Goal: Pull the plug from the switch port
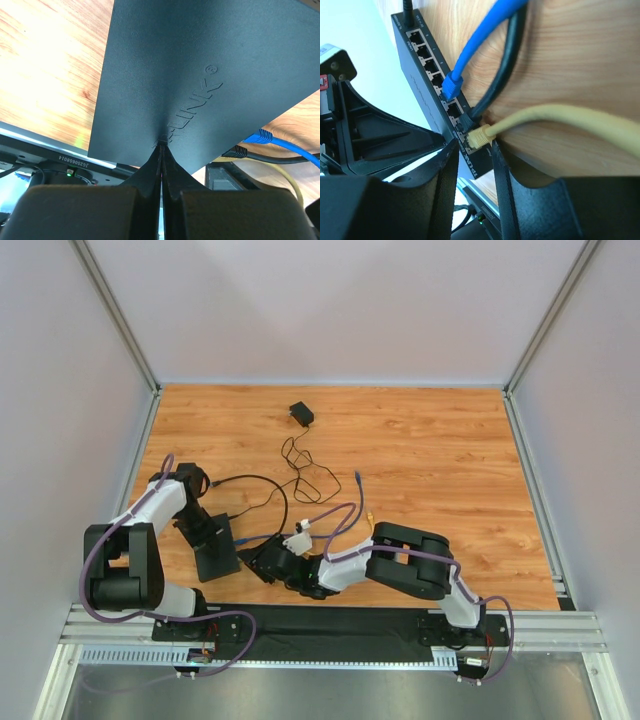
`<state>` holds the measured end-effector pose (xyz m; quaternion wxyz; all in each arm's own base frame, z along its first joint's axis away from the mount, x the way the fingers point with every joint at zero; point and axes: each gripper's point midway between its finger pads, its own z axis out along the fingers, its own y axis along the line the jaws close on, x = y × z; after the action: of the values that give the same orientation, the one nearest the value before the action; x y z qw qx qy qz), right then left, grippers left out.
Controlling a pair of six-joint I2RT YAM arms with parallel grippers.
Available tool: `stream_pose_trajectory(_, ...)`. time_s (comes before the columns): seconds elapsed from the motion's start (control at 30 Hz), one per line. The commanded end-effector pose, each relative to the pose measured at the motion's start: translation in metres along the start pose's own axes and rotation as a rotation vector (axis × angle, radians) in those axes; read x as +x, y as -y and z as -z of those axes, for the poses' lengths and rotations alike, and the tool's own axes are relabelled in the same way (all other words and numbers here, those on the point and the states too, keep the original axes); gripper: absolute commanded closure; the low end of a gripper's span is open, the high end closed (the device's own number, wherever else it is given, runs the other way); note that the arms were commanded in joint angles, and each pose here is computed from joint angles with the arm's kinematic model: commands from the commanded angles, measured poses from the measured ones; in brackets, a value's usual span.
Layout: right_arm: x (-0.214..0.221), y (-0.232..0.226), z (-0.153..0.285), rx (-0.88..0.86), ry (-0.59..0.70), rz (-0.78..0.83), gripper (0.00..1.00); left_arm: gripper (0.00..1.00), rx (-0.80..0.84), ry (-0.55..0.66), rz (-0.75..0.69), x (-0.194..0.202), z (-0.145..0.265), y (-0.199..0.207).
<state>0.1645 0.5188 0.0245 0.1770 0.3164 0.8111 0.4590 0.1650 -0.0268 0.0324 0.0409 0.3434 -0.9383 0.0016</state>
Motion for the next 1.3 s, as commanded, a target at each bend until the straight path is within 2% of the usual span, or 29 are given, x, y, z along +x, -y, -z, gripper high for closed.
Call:
stream_pose_trajectory(0.0, -0.021, 0.041, 0.007, 0.144, 0.123, 0.036, 0.64, 1.00, -0.040, -0.035, 0.006, 0.007, -0.012, -0.008)
stream_pose_trajectory(0.3, -0.023, 0.043, -0.004, 0.155, 0.131, 0.016, 0.64, 1.00, -0.042, -0.037, 0.006, 0.007, -0.011, -0.008)
stream_pose_trajectory(0.8, -0.012, 0.050, -0.017, 0.165, 0.056, 0.100, 0.65, 1.00, -0.042, -0.053, 0.004, 0.009, -0.013, -0.008)
stream_pose_trajectory(0.93, -0.016, 0.049, -0.014, 0.153, 0.074, 0.078, 0.72, 1.00, -0.046, -0.050, 0.002, 0.009, -0.013, -0.008)
stream_pose_trajectory(1.1, -0.018, 0.052, -0.014, 0.159, 0.080, 0.068, 0.73, 1.00, -0.048, -0.056, 0.007, 0.009, -0.015, -0.009)
stream_pose_trajectory(1.2, -0.019, 0.056, -0.015, 0.167, 0.081, 0.065, 0.85, 1.00, -0.051, -0.054, 0.009, 0.009, -0.015, -0.009)
stream_pose_trajectory(1.27, -0.020, 0.055, -0.014, 0.160, 0.084, 0.055, 0.88, 1.00, -0.056, -0.053, 0.008, 0.009, -0.015, -0.010)
